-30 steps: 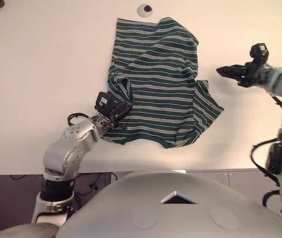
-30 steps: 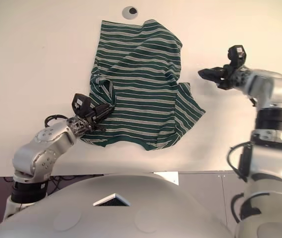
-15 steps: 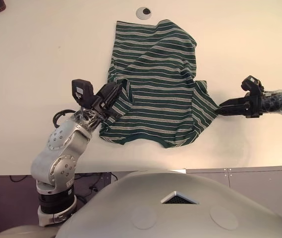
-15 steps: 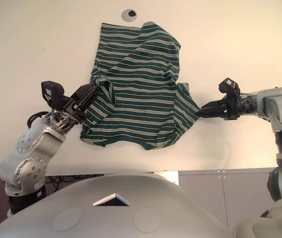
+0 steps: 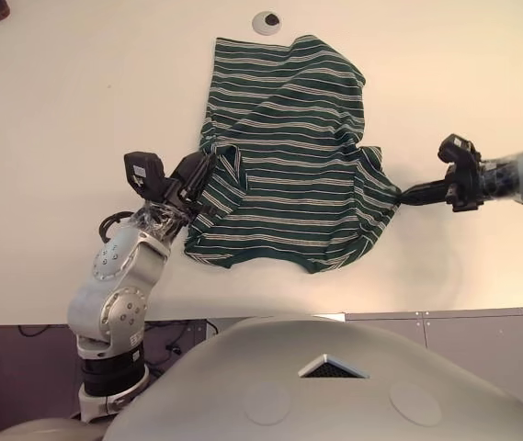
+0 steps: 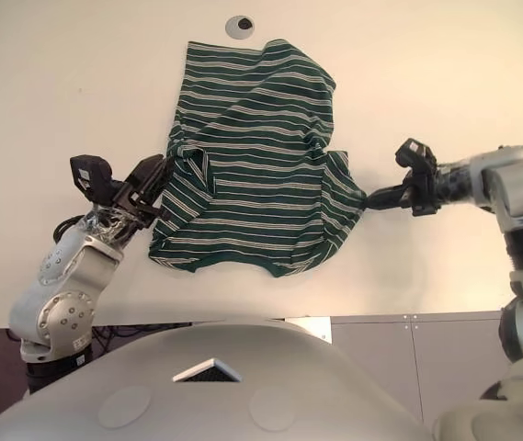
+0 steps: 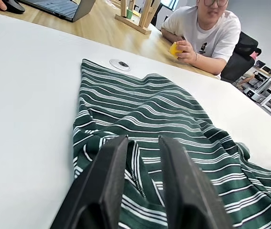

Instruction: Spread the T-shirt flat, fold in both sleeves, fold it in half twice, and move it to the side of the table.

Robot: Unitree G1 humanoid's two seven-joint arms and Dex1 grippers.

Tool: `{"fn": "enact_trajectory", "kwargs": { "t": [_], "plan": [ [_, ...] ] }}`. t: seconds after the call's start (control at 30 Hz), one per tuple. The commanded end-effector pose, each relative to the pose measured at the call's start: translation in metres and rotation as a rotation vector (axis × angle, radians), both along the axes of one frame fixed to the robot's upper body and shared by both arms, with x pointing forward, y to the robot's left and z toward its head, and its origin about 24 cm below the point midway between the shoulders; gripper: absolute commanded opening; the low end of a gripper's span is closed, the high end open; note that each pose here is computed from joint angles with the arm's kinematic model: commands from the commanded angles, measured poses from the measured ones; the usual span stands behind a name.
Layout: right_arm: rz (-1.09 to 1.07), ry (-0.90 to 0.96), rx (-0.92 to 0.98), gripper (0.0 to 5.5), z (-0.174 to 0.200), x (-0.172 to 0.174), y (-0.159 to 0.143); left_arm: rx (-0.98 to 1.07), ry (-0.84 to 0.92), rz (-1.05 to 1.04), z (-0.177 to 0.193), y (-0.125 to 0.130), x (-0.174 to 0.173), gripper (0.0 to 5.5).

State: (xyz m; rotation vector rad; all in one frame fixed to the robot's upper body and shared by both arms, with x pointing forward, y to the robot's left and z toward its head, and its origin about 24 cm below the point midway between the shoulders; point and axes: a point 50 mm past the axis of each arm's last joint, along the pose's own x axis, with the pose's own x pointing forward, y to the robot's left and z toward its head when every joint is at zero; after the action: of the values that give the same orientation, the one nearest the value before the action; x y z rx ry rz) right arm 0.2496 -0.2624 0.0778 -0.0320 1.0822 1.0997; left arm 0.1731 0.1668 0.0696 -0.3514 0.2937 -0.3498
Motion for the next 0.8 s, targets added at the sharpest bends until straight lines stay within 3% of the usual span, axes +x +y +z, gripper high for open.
{"fn": "enact_trajectory", "kwargs": {
  "t": [0.03, 0.23, 0.47, 0.73, 0.8],
  "plan": [
    [0.2, -0.058, 0.026, 0.04, 0.03, 0.011, 0.017, 0.009, -0.002, 0.007, -0.002, -0.002, 0.002, 1.15],
    [0.442, -0.089, 0.122, 0.04, 0.031, 0.004, 0.076, 0.005, 0.001, -0.036, -0.003, -0.008, 0.006, 1.15],
    [0.403, -0.103, 0.11, 0.04, -0.002, -0.005, 0.109, 0.015, 0.021, -0.069, -0.004, -0.009, 0.008, 1.15],
    [0.342, -0.181, 0.117, 1.49, 0.001, 0.007, 0.13, 0.032, 0.04, -0.063, -0.013, -0.014, 0.009, 1.15],
    [0.328, -0.191, 0.143, 1.54, 0.011, 0.011, 0.124, 0.024, 0.034, -0.058, -0.014, -0.017, 0.009, 1.15]
  ]
}}
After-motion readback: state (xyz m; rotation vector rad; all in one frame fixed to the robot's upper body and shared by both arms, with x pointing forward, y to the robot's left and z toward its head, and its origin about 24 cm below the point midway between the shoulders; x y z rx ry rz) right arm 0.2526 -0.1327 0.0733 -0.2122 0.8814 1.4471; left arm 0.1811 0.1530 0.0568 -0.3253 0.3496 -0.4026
